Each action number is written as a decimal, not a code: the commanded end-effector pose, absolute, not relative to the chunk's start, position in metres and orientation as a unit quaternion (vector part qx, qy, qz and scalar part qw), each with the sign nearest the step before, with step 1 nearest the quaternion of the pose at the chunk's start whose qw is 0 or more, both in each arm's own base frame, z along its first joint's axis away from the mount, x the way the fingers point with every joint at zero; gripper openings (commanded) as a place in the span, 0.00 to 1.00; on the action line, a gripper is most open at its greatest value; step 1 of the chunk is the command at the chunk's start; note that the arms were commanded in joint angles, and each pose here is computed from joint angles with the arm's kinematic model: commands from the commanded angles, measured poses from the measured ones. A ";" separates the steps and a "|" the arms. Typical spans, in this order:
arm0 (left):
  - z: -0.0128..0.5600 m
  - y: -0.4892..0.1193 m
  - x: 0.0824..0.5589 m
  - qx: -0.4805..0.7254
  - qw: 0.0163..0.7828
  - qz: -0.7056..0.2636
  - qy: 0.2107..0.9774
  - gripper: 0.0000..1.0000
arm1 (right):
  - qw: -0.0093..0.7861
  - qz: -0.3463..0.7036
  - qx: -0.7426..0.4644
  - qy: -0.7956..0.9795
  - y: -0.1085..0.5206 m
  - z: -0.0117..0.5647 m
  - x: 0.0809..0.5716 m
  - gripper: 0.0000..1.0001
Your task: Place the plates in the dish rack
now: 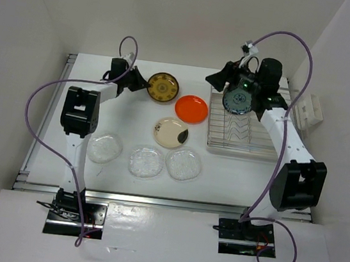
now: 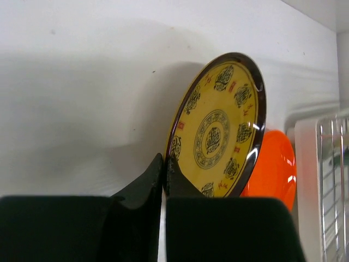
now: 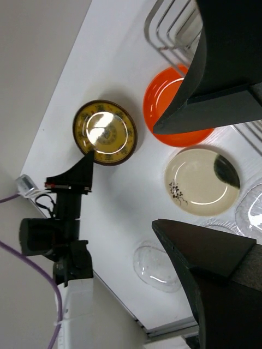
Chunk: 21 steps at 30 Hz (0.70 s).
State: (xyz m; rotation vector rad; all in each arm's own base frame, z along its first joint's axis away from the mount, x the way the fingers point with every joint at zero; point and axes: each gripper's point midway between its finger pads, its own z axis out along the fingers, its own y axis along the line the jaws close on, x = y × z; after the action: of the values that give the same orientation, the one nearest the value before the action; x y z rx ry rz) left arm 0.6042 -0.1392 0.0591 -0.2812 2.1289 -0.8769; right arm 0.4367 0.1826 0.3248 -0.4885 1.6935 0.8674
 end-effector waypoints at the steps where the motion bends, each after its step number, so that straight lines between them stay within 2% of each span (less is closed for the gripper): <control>1: 0.180 -0.136 0.609 0.009 0.501 -0.366 0.785 0.00 | 0.554 0.394 -0.235 0.694 0.208 0.338 0.446 0.71; 12: 0.268 -0.168 0.551 0.138 0.517 -0.378 0.755 0.00 | 0.490 0.446 -0.263 0.701 0.266 0.291 0.474 0.71; 21: 0.286 -0.199 0.505 0.186 0.502 -0.406 0.741 0.00 | 0.477 0.448 -0.258 0.711 0.281 0.269 0.479 0.71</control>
State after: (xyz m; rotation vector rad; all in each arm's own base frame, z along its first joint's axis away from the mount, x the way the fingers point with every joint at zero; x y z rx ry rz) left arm 0.5250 -0.1877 0.2691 0.3474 1.8414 -0.9546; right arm 0.4796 0.2728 0.2462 -0.6039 1.8210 1.0941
